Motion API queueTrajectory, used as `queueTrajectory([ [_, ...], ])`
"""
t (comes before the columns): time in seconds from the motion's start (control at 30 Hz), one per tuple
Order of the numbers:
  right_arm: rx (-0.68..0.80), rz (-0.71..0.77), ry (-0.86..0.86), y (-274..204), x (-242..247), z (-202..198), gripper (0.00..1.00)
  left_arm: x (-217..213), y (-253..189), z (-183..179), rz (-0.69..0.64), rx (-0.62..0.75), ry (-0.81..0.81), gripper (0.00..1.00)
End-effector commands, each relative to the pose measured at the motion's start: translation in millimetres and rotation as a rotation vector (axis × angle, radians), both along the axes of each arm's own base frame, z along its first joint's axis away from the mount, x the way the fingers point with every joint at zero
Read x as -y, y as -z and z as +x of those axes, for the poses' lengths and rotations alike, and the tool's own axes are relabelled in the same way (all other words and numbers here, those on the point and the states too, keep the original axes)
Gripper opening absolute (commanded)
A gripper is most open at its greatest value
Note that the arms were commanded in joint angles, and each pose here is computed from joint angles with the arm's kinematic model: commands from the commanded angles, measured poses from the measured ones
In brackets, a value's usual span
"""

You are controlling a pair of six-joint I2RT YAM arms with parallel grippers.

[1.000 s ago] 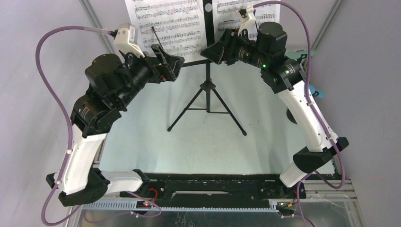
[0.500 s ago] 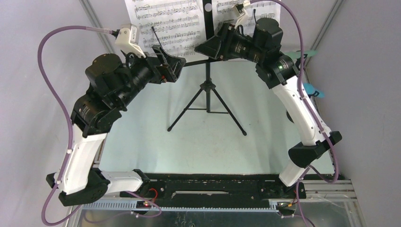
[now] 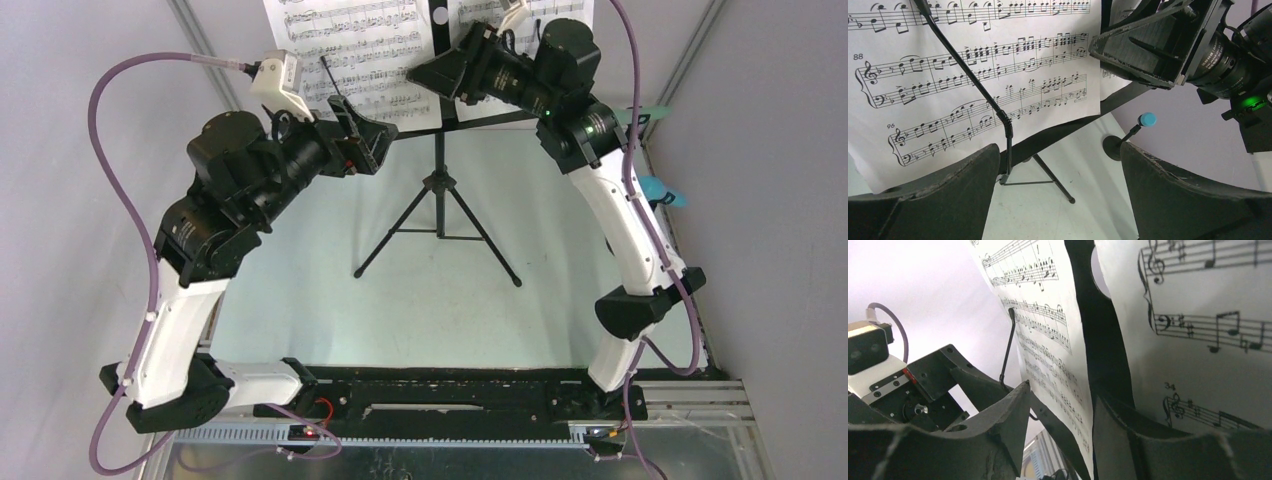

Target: Pack up the instrument practice props

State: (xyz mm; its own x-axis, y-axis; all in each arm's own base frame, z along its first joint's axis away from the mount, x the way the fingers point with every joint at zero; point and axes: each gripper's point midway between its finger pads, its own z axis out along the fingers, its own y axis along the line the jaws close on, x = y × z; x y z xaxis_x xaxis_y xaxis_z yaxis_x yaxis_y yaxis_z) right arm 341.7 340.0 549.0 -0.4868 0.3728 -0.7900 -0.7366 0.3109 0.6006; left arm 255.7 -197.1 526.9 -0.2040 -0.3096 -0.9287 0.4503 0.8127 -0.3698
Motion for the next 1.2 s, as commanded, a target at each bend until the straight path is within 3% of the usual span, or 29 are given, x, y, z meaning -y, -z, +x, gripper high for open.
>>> queueTrajectory([
  [0.0, 0.053, 0.068, 0.036, -24.7, 3.5, 7.9, 0.54, 4.3, 4.4, 1.7, 0.006, -0.004, 0.016, 0.97],
  [0.2, 0.126, 0.102, 0.003, -37.3, -2.2, 7.6, 0.54, 2.6, 5.1, 1.5, 0.010, -0.004, 0.011, 0.97],
  [0.43, 0.185, 0.119, 0.001, -45.6, -4.0, 7.6, 0.43, 3.3, 7.2, 2.8, 0.012, -0.010, 0.009, 0.97],
  [0.5, 0.191, 0.120, 0.000, -46.2, -4.3, 7.9, 0.39, 3.8, 7.5, 3.0, 0.011, -0.012, 0.008, 0.97],
  [0.8, 0.213, 0.097, -0.008, -44.8, -3.3, 3.5, 0.00, -8.9, -8.4, 4.2, -0.033, 0.008, -0.033, 1.00],
  [1.0, 0.223, 0.086, 0.013, -44.9, 1.6, 0.7, 0.00, -11.8, -21.4, 15.4, -0.133, -0.023, -0.029, 0.99],
  [1.17, 0.227, 0.077, 0.014, -44.3, 2.4, -2.1, 0.00, -1.3, -28.3, 26.1, -0.153, -0.029, 0.016, 0.86],
])
